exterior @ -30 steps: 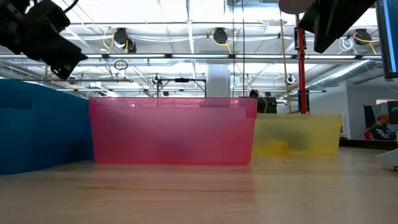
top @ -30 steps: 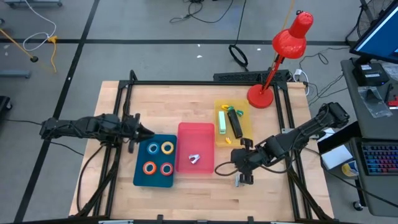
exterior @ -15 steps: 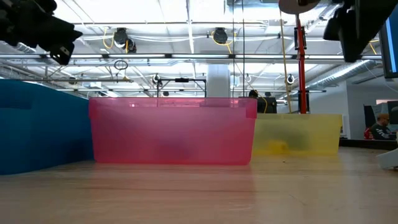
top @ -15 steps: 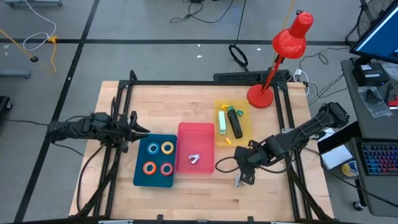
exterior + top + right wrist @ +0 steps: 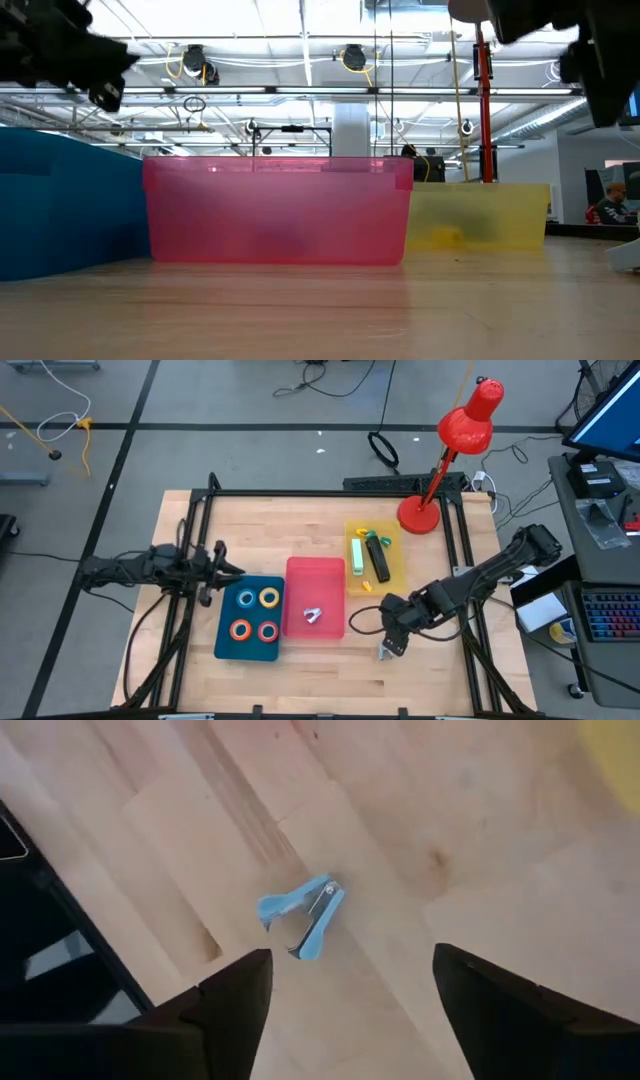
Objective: Pick and place Stapler, Stapler remover, tape
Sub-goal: Put the blue staple remover into the red bin
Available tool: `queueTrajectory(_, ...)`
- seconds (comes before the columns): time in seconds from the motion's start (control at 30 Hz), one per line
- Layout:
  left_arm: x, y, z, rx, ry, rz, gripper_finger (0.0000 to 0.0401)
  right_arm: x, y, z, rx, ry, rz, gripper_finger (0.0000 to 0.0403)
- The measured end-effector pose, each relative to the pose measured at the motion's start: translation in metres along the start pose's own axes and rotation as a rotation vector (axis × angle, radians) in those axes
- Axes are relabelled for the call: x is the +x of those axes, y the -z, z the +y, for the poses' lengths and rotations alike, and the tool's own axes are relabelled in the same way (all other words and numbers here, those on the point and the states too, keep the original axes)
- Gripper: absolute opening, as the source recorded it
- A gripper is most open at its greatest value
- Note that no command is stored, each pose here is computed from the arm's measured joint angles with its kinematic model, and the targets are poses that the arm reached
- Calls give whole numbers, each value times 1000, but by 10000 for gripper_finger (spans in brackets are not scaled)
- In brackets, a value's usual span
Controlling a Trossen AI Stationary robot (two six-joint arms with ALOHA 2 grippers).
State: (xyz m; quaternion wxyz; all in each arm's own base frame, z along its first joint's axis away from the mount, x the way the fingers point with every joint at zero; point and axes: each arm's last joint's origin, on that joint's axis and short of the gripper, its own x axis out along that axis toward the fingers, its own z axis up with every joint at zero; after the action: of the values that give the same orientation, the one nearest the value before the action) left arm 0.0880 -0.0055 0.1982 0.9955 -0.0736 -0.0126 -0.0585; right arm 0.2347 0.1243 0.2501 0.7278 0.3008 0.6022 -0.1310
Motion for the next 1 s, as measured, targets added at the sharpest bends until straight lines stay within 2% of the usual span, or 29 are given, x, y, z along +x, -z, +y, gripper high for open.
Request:
queueTrajectory(0.1,5,17,3,-46,8,7,81,12,3,-4,40,-16,32,276)
queueTrajectory(0.23,8,25,4,-55,31,-26,81,31,8,-11,71,-57,80,278)
queueTrajectory(0.5,8,24,3,-66,32,-27,81,62,14,-23,113,-152,100,267)
queueTrajectory(0.77,8,23,3,-71,36,-36,81,79,18,-30,125,-235,90,255)
queueTrajectory(1.0,8,24,3,-86,35,-30,81,86,30,-33,117,-232,116,236)
